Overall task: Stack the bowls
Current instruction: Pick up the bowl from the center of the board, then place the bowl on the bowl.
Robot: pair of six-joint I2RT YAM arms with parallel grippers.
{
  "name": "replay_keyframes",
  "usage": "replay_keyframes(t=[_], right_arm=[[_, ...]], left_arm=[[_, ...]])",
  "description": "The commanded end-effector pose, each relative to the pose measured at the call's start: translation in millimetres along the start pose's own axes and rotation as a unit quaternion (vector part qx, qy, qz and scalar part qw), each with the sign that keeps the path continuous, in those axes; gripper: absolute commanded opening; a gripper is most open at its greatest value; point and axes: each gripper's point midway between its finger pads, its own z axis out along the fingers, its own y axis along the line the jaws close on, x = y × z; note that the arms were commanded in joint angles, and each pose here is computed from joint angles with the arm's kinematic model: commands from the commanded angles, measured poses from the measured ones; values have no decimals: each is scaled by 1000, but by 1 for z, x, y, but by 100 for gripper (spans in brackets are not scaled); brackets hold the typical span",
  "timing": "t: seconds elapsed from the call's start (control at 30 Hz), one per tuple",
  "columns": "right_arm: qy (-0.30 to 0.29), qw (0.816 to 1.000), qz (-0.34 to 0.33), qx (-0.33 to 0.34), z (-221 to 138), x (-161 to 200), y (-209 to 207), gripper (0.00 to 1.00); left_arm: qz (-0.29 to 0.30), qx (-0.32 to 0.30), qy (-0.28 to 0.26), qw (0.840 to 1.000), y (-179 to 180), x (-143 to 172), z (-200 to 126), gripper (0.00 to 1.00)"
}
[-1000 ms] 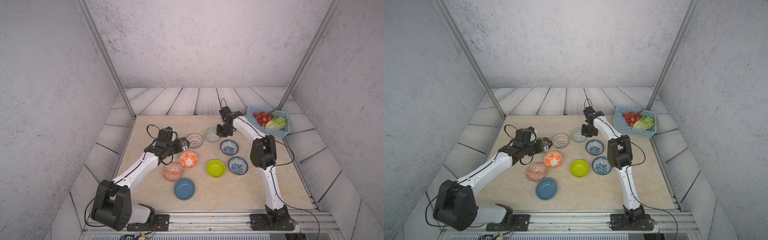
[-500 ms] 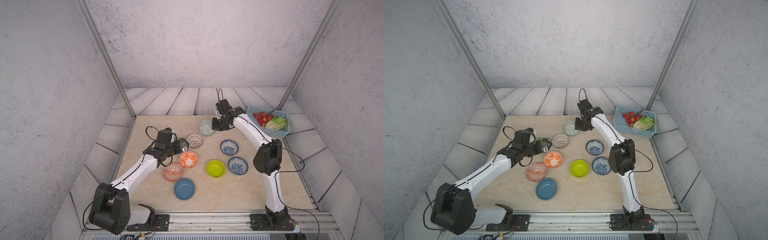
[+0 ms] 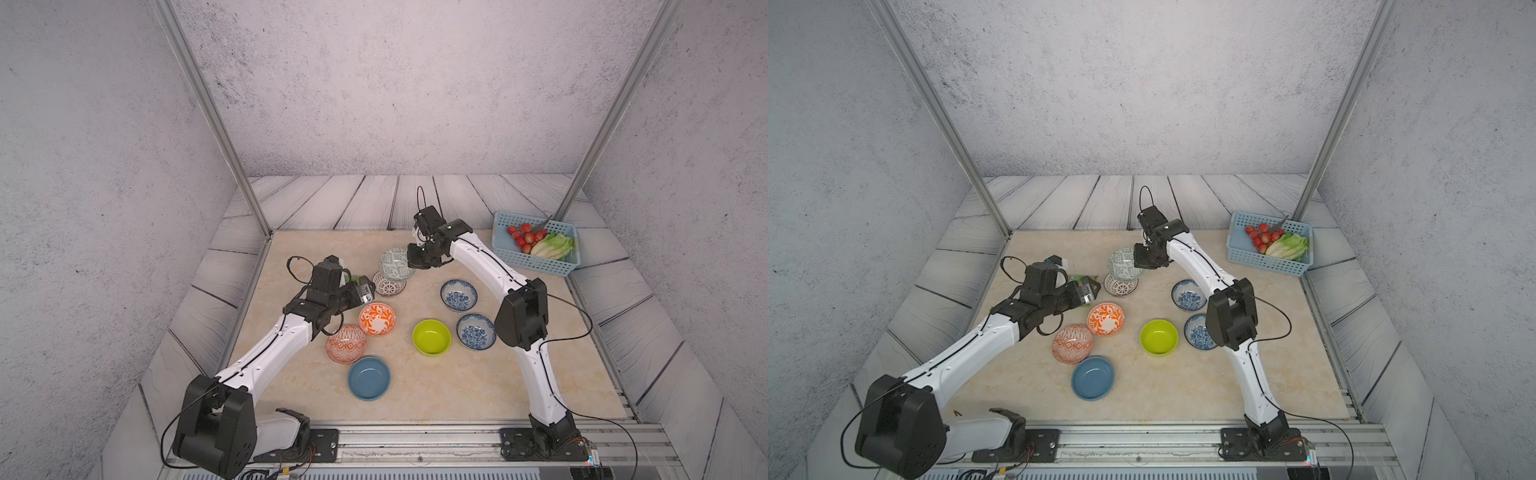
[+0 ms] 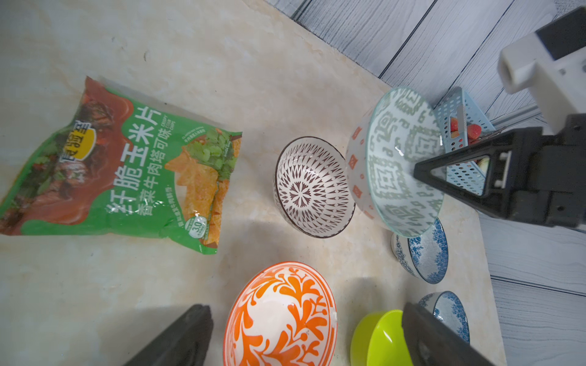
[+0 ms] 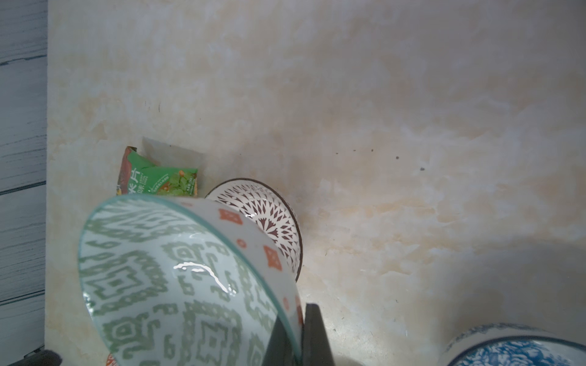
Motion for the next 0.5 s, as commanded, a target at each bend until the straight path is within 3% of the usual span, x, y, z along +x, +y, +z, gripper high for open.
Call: replay_keyframes(t=[0.0, 0.47], right_arm=[[-7, 1000, -4, -22, 1, -2, 16, 0], [15, 1000, -6, -14, 32, 9, 19, 0]], left_arm=[[1, -2, -14, 1000, 1, -3, -4, 100], [-4, -3, -15, 1000, 2, -3, -4, 100]])
